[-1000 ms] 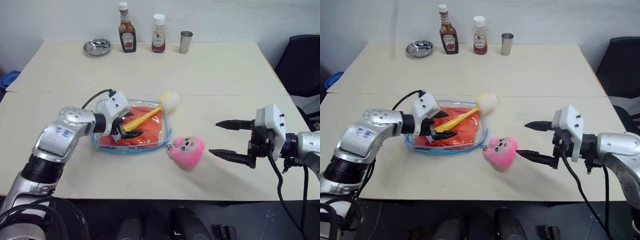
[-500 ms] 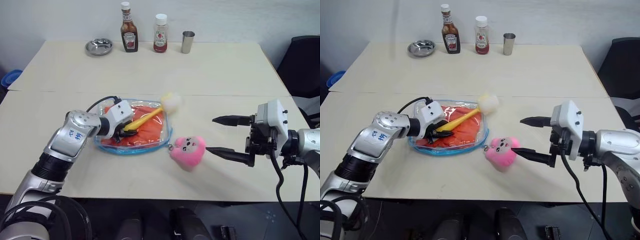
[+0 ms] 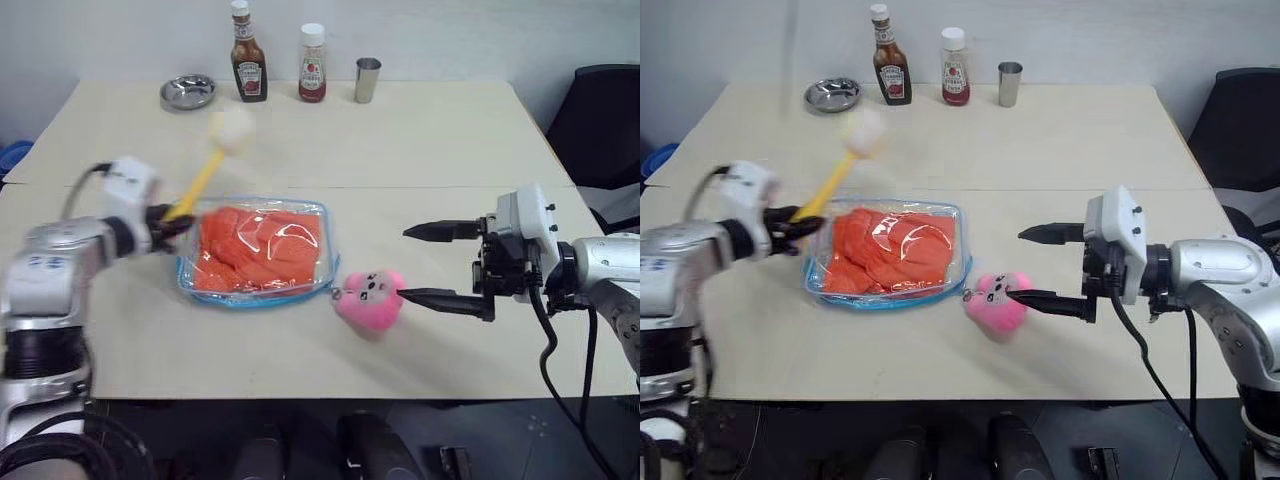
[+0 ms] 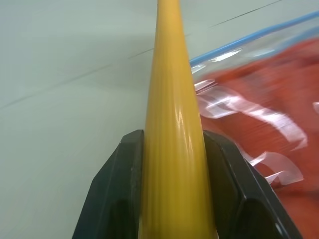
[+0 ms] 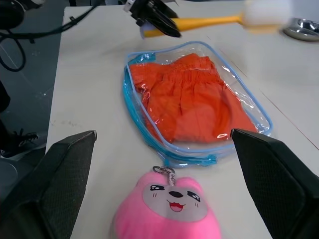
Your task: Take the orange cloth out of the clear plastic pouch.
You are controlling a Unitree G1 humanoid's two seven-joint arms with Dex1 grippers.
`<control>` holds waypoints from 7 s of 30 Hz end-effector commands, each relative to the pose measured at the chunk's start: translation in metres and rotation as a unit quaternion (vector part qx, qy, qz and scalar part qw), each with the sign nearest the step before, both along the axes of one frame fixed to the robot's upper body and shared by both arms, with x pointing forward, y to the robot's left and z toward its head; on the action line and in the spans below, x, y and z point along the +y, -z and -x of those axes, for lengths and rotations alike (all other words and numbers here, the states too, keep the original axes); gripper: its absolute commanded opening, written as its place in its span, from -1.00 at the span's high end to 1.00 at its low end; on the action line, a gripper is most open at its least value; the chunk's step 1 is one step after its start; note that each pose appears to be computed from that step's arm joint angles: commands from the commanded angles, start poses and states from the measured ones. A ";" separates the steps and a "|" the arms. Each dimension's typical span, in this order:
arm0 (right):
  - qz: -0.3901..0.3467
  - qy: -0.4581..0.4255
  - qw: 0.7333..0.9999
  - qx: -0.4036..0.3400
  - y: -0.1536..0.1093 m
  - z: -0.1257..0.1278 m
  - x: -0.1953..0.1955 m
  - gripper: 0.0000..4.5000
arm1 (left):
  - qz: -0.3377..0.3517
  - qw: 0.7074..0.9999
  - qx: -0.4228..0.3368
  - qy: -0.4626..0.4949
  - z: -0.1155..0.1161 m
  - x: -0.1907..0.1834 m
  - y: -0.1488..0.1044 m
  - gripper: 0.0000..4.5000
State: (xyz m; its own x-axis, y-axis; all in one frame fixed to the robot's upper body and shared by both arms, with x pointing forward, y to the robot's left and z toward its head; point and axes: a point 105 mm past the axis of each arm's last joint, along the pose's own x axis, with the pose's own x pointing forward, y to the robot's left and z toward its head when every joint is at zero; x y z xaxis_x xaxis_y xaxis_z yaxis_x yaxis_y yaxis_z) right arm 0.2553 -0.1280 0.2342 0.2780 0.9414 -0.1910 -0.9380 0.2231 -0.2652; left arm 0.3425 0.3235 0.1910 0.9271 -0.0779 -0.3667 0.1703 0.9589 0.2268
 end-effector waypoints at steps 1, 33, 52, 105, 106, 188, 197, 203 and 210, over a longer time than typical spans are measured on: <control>-0.004 -0.023 1.000 -0.018 -0.004 -0.001 0.007 -1.00 | -0.017 0.995 -0.020 -0.097 0.015 0.057 0.000 0.38; 0.012 0.031 0.999 0.002 0.017 0.000 -0.012 -1.00 | -0.203 0.868 0.043 0.452 0.077 -0.111 -0.008 -0.99; 0.030 0.087 0.996 0.014 0.035 0.006 -0.030 -1.00 | -0.362 0.779 0.035 0.510 0.030 -0.109 0.037 -0.11; 0.034 -0.028 0.986 0.158 0.103 0.025 0.032 0.99 | -0.030 0.797 -0.035 0.602 0.076 -0.195 -0.034 -0.41; 0.039 -0.032 0.986 0.159 0.108 0.023 0.035 0.99 | -0.029 0.795 -0.035 0.605 0.075 -0.197 -0.034 -0.41; 0.247 -0.136 0.891 -0.355 0.072 -0.089 0.048 0.99 | -0.036 0.811 0.058 0.582 0.100 -0.182 0.034 1.00; 0.255 -0.124 0.884 -0.372 0.064 -0.085 0.017 0.99 | 0.021 0.900 0.064 0.431 0.101 -0.112 0.024 1.00; 0.256 -0.132 0.880 -0.379 0.063 -0.073 -0.005 0.99 | 0.033 0.947 0.059 0.314 0.098 -0.045 0.011 1.00; 0.247 -0.140 0.884 -0.371 0.072 -0.066 -0.006 0.99 | 0.046 0.942 0.069 0.326 0.093 -0.056 0.019 1.00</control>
State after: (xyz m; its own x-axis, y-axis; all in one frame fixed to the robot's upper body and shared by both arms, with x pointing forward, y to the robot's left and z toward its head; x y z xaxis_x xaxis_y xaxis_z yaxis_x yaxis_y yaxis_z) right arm 0.3207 -0.1260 0.1537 0.2378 0.8479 -0.4739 -0.4884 -0.3174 -0.8129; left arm 0.2486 0.2703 0.1696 0.6089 -0.6545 -0.4482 0.7529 0.6547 0.0668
